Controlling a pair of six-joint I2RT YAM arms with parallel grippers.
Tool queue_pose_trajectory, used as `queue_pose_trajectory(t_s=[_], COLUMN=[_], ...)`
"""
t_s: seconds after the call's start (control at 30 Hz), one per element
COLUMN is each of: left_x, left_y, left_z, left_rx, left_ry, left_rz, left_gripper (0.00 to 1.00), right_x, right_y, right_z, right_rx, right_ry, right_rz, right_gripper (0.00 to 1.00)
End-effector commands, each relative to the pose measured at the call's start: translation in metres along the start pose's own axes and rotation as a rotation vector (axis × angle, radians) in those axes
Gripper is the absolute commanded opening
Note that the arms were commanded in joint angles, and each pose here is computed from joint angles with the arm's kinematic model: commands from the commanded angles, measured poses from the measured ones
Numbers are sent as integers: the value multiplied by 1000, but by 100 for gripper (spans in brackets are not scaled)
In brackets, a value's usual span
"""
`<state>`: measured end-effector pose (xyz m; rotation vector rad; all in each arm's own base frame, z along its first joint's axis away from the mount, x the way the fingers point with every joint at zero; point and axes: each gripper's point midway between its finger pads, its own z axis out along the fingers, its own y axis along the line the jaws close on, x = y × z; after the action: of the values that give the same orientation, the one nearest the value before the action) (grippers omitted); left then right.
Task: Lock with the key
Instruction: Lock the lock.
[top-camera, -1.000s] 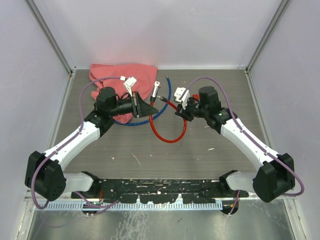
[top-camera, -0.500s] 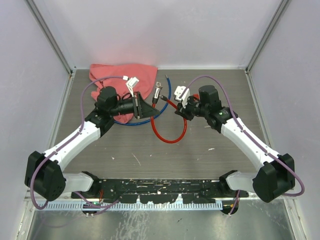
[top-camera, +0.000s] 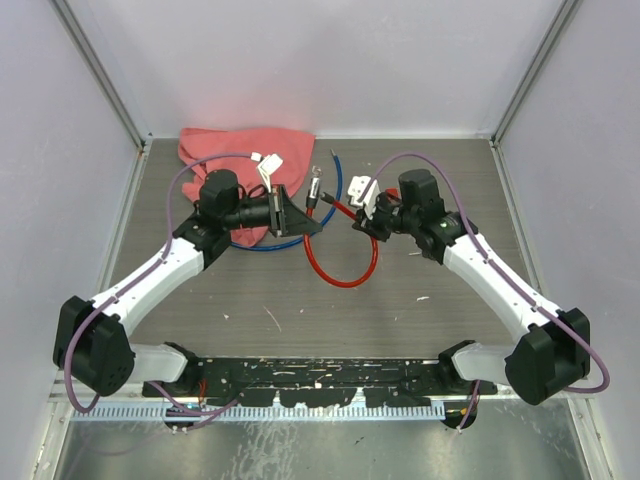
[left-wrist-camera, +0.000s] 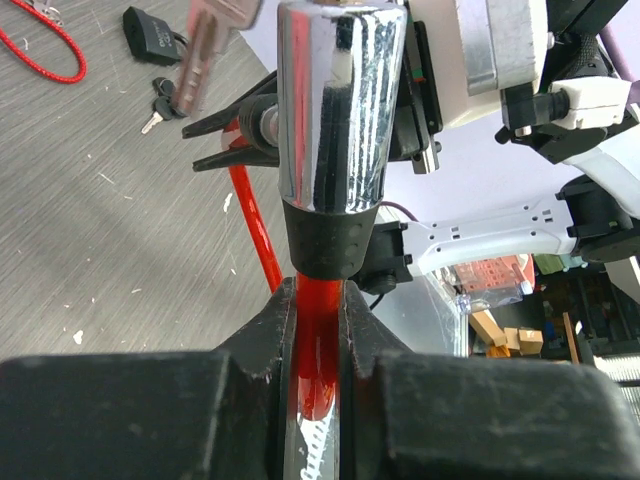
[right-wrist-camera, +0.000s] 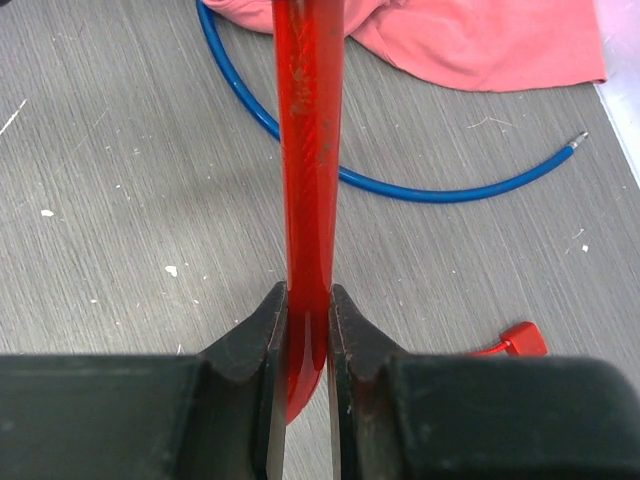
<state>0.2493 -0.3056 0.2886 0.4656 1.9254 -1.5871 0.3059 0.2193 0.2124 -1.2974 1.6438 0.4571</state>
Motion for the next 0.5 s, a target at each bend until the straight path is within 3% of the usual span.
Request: queue_pose_trajectory(t_s=[0.0, 0.47], left_x=[-14, -18], left_y=[-25, -30], left_z=[-11, -22], left_rx=[62, 70], left_ry=[-43, -74], left_rz=[26, 8], left_gripper=[0, 0], right_x=[-55, -58], right_y=[-12, -4], right_z=[-19, -22], right_rx=[14, -26], right_ry=[-152, -177], right_rz=[-125, -111], right_gripper=[1, 1])
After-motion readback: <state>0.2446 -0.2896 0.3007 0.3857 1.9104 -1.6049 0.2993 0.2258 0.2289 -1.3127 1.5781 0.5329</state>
